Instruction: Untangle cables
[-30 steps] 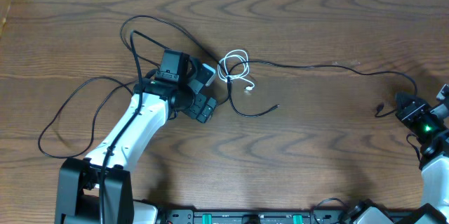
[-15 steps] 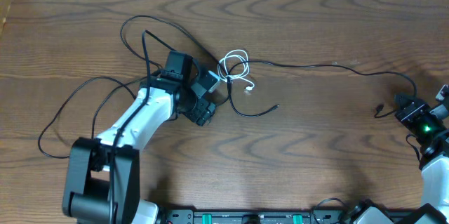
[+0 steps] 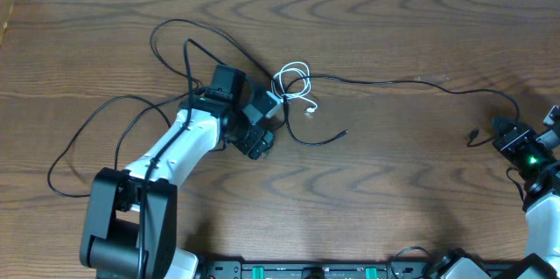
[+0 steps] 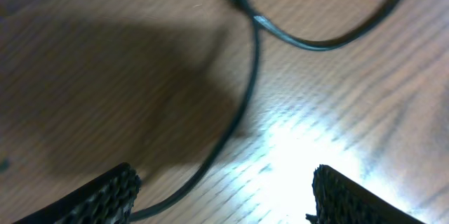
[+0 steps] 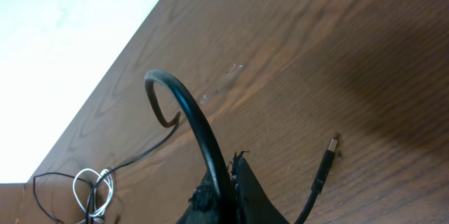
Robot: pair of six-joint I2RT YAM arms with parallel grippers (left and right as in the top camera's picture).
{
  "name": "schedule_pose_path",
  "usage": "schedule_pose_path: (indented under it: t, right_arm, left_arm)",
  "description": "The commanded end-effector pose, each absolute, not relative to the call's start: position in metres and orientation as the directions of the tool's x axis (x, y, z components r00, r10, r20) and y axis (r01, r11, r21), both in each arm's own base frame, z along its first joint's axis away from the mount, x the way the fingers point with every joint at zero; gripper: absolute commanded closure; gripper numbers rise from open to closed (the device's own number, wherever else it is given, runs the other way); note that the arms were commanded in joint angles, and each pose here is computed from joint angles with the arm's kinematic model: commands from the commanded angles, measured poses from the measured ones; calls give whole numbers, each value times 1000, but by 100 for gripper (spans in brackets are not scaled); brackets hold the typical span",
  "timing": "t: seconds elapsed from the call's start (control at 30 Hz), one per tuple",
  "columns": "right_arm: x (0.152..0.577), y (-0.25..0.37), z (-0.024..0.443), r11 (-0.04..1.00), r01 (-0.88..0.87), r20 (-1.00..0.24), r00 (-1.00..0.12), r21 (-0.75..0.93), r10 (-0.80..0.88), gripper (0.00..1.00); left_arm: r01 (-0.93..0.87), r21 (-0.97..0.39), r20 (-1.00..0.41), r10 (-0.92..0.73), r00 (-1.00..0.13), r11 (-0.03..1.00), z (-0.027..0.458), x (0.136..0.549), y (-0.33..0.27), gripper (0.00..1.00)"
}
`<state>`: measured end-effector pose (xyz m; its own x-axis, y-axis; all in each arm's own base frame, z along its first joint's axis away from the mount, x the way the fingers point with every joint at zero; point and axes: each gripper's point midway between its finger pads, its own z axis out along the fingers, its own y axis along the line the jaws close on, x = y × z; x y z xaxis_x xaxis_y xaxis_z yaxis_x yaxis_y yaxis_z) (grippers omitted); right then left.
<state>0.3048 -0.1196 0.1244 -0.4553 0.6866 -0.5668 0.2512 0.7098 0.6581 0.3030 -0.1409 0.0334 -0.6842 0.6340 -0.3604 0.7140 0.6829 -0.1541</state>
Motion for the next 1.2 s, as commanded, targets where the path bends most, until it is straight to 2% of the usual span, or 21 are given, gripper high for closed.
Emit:
schedule_pose_path:
  t: [0.0,0.43,0.8,1.07,1.17]
  right_arm:
    - [307,-116,130,731,222,-591,-462,645,661,99]
    - [306,-115,129,728,225,-585,-465,647,664,99]
    - [305,-115,128,725,228,-580,-468,649,666,99]
    - [305,-115,128,725,229,-579,-468,650,667,99]
    - [305,-115,128,725,229,-579,-469,650,667,99]
  left_arm:
    - [774,-151,-376,689,-620,615,32,297,-151,20]
    - [775,-146,-379,689,-618,615,31,298,-151,21]
    - [766,-180,-330,695,-638,618,7,292,-149,21]
    - [767,-175,-337,694,-636,618,3,296,-150,28]
    - [768,-171,-343,694,-634,617,3,298,-151,35]
